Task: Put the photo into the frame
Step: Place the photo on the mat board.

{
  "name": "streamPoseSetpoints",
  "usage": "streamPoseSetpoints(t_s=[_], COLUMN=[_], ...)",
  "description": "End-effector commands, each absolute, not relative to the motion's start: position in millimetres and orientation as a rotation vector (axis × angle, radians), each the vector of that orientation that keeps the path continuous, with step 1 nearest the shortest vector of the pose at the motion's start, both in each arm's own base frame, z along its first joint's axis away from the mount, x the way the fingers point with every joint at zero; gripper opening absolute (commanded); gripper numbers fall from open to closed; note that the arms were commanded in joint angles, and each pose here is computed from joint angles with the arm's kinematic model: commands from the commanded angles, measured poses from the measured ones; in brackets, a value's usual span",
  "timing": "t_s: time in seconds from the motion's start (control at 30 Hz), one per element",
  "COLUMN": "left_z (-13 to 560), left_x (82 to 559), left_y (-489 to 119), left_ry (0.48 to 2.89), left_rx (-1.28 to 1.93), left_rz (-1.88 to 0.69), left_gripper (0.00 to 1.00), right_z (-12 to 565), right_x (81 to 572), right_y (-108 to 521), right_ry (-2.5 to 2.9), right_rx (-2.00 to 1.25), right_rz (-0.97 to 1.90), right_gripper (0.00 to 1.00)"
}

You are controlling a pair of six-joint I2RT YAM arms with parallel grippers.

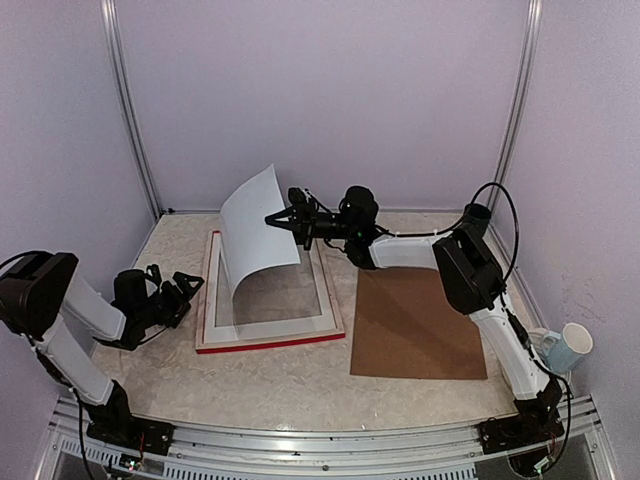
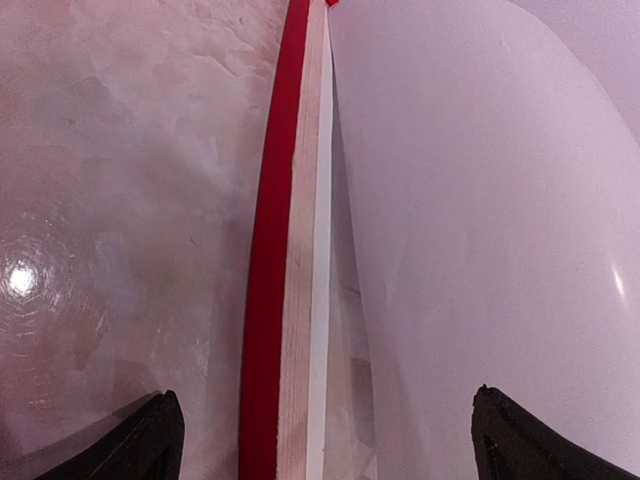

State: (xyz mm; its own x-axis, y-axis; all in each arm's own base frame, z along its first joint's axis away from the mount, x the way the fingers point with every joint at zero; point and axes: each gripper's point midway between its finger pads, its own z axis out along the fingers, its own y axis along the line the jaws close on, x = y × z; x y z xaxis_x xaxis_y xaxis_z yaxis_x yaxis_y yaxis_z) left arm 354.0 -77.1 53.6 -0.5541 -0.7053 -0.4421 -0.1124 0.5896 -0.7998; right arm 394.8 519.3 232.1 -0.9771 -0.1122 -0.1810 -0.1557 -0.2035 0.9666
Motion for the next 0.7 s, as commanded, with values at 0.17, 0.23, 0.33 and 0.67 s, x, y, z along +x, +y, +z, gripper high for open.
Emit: streamPoseSetpoints(t_s=[0.17,0.23,0.33,0.67], left_z=[40.7,40.2,40.3,38.5], left_x=[344.3,343.9,343.1,340.9], left_y=[-77.4,-77.3,-77.6,-78.9], left_ry=[2.048,2.049,2.047,2.045], left_rx=[-0.678,-0.677,-0.677,-0.680], left_rz=[-0.971,-0.969,-0.973,-0.988], left_gripper=[0.99,0.99,0.99,0.99], right_z=[229.7,229.5,230.7,228.5], right_x=[391.3,390.6,390.2,394.3], right_y=[538.1,540.3,544.0,547.1], right_ry=[1.981,1.982,1.981,1.973], right_rx=[-0.292,-0.286,-0.286,-0.194], right_rz=[2.407,2.408,2.410,2.410], right_gripper=[0.16,0.16,0.16,0.16])
